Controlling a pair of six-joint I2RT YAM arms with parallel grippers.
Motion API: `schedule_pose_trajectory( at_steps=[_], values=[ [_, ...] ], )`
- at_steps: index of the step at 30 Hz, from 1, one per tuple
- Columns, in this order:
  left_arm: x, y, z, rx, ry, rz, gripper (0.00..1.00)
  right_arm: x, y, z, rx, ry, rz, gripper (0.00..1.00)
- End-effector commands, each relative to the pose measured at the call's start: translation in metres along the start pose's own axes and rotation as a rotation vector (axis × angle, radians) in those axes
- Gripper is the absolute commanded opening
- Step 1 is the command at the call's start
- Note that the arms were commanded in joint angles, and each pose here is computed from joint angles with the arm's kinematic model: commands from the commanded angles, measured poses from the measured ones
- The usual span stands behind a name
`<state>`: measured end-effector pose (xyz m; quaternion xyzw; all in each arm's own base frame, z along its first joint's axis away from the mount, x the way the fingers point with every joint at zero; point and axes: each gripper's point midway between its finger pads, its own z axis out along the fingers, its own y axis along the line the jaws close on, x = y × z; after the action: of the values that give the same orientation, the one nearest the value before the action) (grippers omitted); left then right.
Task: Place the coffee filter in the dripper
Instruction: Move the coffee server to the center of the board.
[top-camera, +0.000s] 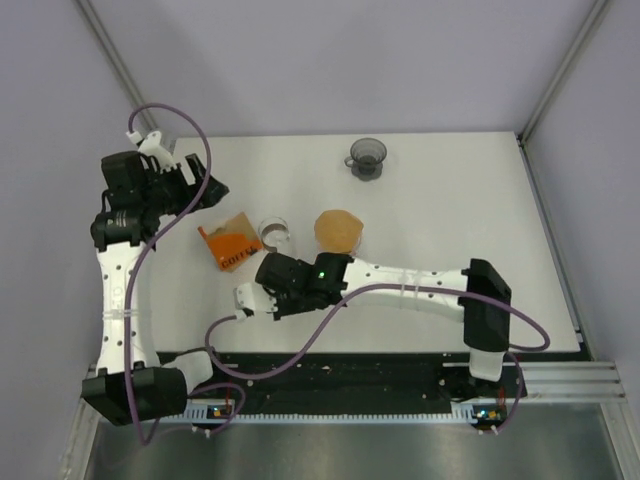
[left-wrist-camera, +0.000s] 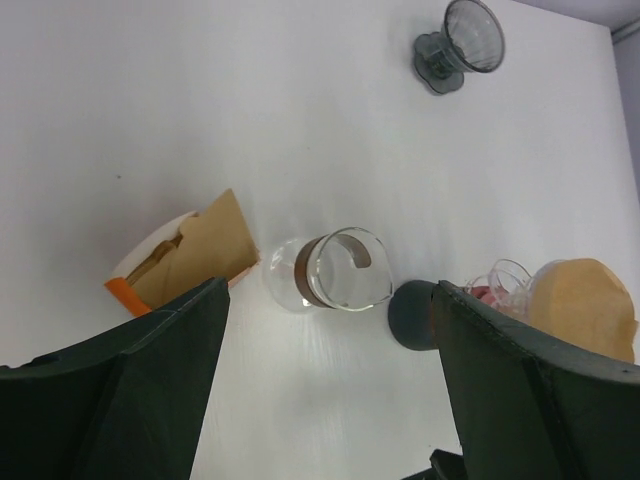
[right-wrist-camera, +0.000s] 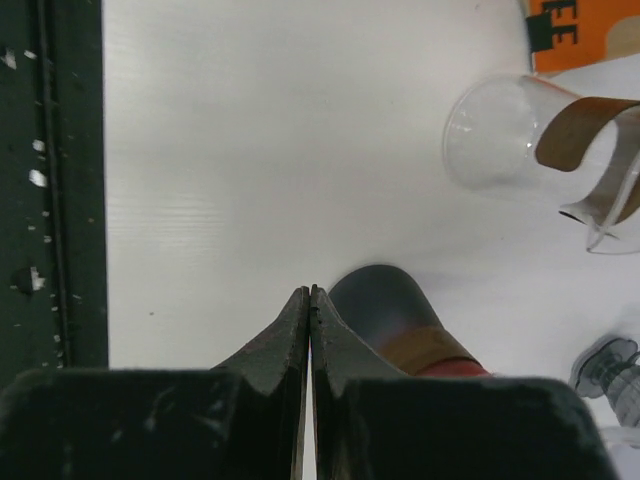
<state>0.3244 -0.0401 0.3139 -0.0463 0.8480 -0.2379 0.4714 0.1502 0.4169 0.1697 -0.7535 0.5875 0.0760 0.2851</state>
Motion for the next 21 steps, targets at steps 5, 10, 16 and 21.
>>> schedule_pose_trajectory(
  at_steps=[5,10,16,21],
  values=[
    [-0.014,0.021,-0.015,-0.077,-0.067,0.02,0.88,0.029,-0.039,0.059,0.272,0.131,-0.183,0.0],
    [-0.015,0.017,-0.016,-0.038,-0.072,0.007,0.87,0.046,-0.045,0.082,0.285,0.14,-0.168,0.0],
    [-0.018,0.017,-0.016,-0.021,-0.075,-0.013,0.87,0.087,-0.055,0.108,0.324,0.23,-0.214,0.0],
    [-0.016,0.018,-0.016,-0.01,-0.071,-0.02,0.87,0.107,-0.062,0.112,0.349,0.262,-0.184,0.0]
  ],
)
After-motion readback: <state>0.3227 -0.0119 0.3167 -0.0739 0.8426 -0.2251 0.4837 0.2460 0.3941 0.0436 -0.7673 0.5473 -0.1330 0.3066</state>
